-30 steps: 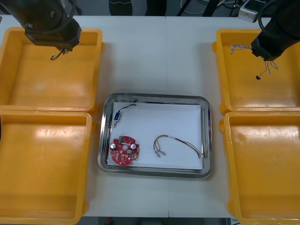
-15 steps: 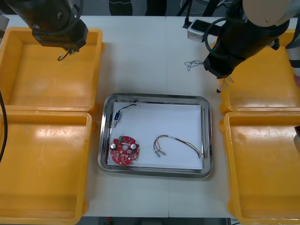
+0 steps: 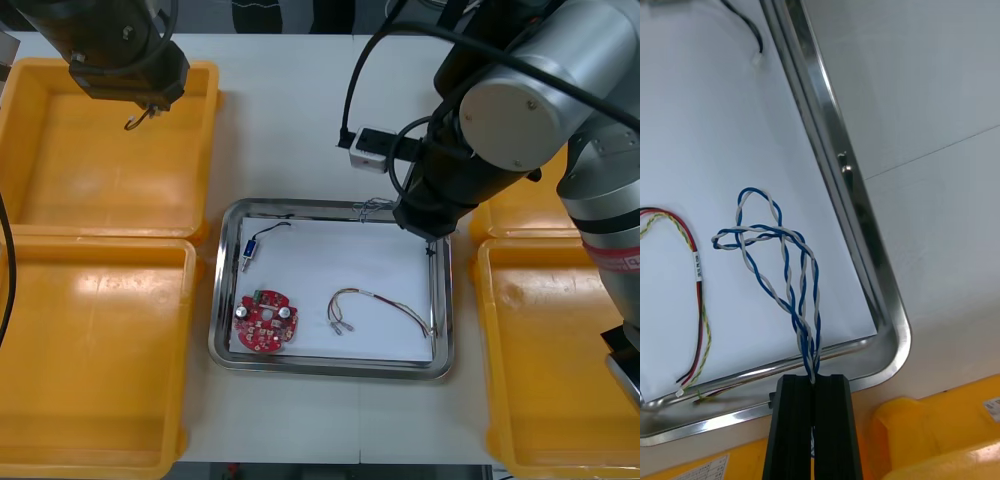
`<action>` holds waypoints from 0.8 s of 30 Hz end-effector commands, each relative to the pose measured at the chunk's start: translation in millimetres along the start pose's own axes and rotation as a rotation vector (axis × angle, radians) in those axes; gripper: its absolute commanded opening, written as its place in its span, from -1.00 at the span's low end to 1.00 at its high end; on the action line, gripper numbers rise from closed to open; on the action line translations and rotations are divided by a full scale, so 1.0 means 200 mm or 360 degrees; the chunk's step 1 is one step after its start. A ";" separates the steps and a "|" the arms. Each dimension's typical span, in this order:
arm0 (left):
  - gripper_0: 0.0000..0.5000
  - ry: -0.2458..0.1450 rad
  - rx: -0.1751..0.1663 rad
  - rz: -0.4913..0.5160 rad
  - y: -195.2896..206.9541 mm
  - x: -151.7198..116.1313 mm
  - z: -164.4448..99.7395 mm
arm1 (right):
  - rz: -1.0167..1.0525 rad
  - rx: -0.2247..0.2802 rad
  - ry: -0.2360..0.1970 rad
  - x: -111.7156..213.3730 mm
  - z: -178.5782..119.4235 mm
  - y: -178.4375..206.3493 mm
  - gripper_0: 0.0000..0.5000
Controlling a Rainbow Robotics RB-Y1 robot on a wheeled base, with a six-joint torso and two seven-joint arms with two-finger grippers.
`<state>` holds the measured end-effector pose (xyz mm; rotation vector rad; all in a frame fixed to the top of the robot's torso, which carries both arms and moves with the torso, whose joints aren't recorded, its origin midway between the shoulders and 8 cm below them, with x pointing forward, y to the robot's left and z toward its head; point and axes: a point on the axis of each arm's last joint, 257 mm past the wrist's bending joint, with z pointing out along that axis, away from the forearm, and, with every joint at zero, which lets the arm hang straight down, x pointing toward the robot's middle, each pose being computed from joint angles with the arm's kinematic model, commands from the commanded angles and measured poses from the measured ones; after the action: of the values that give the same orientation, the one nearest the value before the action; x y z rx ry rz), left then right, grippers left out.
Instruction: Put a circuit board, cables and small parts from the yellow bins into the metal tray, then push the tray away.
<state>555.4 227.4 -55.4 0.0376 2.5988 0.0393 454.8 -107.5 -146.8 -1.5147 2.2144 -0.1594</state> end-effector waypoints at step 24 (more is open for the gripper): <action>-1.00 0.0000 0.0026 -0.0026 -0.07 0.02 -0.01 | -0.0443 0.0099 0.0065 -0.08 0.45 0.18 -1.00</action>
<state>554.8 226.1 -55.7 0.0414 2.6013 0.0338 469.6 -75.4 -223.7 -1.7457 2.0469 -0.3401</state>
